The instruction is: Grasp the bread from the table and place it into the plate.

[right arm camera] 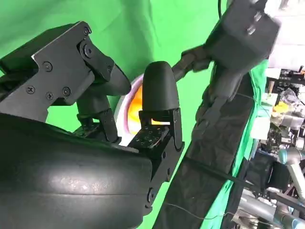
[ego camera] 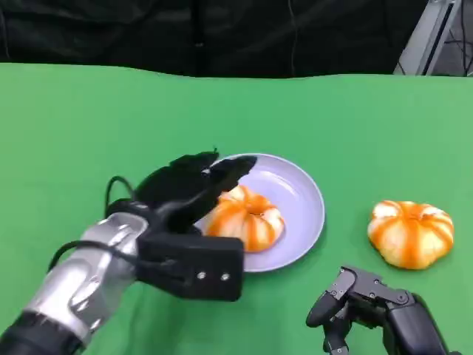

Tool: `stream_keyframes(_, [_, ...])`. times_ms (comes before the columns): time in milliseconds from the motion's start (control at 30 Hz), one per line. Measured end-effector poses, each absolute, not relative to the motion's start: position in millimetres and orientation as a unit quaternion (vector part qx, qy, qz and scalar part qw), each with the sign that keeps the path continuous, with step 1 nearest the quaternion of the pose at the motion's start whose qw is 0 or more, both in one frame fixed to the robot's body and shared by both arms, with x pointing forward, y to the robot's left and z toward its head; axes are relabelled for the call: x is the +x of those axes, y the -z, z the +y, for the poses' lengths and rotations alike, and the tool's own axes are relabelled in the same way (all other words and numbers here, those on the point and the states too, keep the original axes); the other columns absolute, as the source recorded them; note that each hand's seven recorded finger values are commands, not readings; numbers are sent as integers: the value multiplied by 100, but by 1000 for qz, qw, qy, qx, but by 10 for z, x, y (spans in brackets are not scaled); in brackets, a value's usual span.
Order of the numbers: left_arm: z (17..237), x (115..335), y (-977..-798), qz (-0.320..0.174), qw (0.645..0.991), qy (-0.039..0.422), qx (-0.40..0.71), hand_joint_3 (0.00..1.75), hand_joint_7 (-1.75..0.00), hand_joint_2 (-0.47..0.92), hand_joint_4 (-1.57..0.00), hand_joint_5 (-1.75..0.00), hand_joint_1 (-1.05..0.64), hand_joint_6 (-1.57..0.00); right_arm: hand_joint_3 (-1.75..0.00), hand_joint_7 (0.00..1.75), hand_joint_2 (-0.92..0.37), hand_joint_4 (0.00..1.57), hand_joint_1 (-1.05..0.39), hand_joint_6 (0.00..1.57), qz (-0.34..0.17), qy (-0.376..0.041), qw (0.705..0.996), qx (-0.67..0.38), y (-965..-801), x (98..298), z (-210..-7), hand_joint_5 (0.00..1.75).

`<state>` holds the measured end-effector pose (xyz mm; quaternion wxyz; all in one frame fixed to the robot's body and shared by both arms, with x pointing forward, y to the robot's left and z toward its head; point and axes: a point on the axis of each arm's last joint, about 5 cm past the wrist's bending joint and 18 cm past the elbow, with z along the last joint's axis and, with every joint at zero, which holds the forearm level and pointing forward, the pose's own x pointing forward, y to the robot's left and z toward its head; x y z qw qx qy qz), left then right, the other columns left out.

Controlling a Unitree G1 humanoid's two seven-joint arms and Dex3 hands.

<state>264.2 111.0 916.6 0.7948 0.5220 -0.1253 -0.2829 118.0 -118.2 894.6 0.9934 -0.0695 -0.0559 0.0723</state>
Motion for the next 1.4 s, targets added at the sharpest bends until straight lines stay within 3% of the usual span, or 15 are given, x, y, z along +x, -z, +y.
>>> stream_keyframes(67, [1189,2588,-9174,-130,806,274,508,44,-3,92,-1,-1,-82,-6,-123,130,-46,68,4,73,-56,-72,993,-70,-8945,1180,-1183,163])
stream_keyframes(200, [1348,2439,-9128,-163,834,237,472,24,-10,92,-19,-12,-52,-22,-124,131,-46,69,4,73,-56,-72,993,-69,-8946,1180,-1183,163])
stream_keyframes(267, [1433,2356,-9070,-180,850,212,448,23,-14,92,-35,-25,-43,-37,-124,131,-46,69,4,73,-55,-71,994,-69,-8943,1175,-1188,163])
stream_keyframes(300, [1480,2313,-9040,-184,861,201,429,22,-12,92,-39,-41,-39,-47,-124,131,-46,69,4,73,-55,-72,993,-69,-8943,1177,-1187,162])
stream_keyframes(400, [1589,2176,-8947,-191,899,164,358,22,-10,92,-39,-54,-37,-54,-124,131,-46,69,5,73,-55,-71,994,-70,-8941,1174,-1190,162])
stream_keyframes(433, [1602,2150,-8926,-192,904,159,347,22,-19,91,-64,-69,-24,-76,-124,131,-46,69,5,73,-55,-71,994,-70,-8941,1174,-1190,161])
stream_keyframes(500, [1645,2076,-8873,-203,925,135,292,22,-23,90,-77,-77,-17,-89,-124,131,-45,70,5,74,-57,-71,993,-70,-8945,1179,-1188,161])
stream_keyframes(533, [1655,2031,-8848,-213,933,122,262,58,-40,74,-79,-97,-15,-93,-125,131,-45,70,5,74,-57,-71,993,-70,-8945,1177,-1191,161])
stream_keyframes(600, [1674,1947,-8791,-221,946,102,213,91,-54,61,-84,-108,-14,-100,-125,131,-46,69,5,73,-57,-71,993,-70,-8945,1178,-1192,161])
stream_keyframes(633, [1699,1885,-8755,-218,954,89,187,102,-69,57,-87,-120,-14,-99,-125,131,-45,69,5,73,-57,-71,993,-69,-8945,1178,-1196,161])
stream_keyframes(767, [1787,1611,-8597,-180,974,60,126,112,-107,56,-87,-145,-13,-90,-125,131,-45,68,5,73,-54,-69,994,-67,-8937,1172,-1229,161])
stream_keyframes(933, [1763,1502,-8595,-172,981,45,81,127,-145,51,-86,-167,-11,-84,-125,131,-45,69,6,73,-56,-70,994,-68,-8939,1176,-1238,159])
stream_keyframes(1200, [1636,1421,-8567,-147,989,32,4,124,-148,51,-83,-172,-12,-78,-125,132,-45,68,3,73,-58,-67,994,-65,-8936,1172,-1282,160])
stream_keyframes(1400, [1580,1407,-8544,-144,988,53,-12,118,-147,51,-84,-169,-15,-78,-122,132,-47,67,3,72,-52,-70,994,-67,-8924,1154,-1316,161])
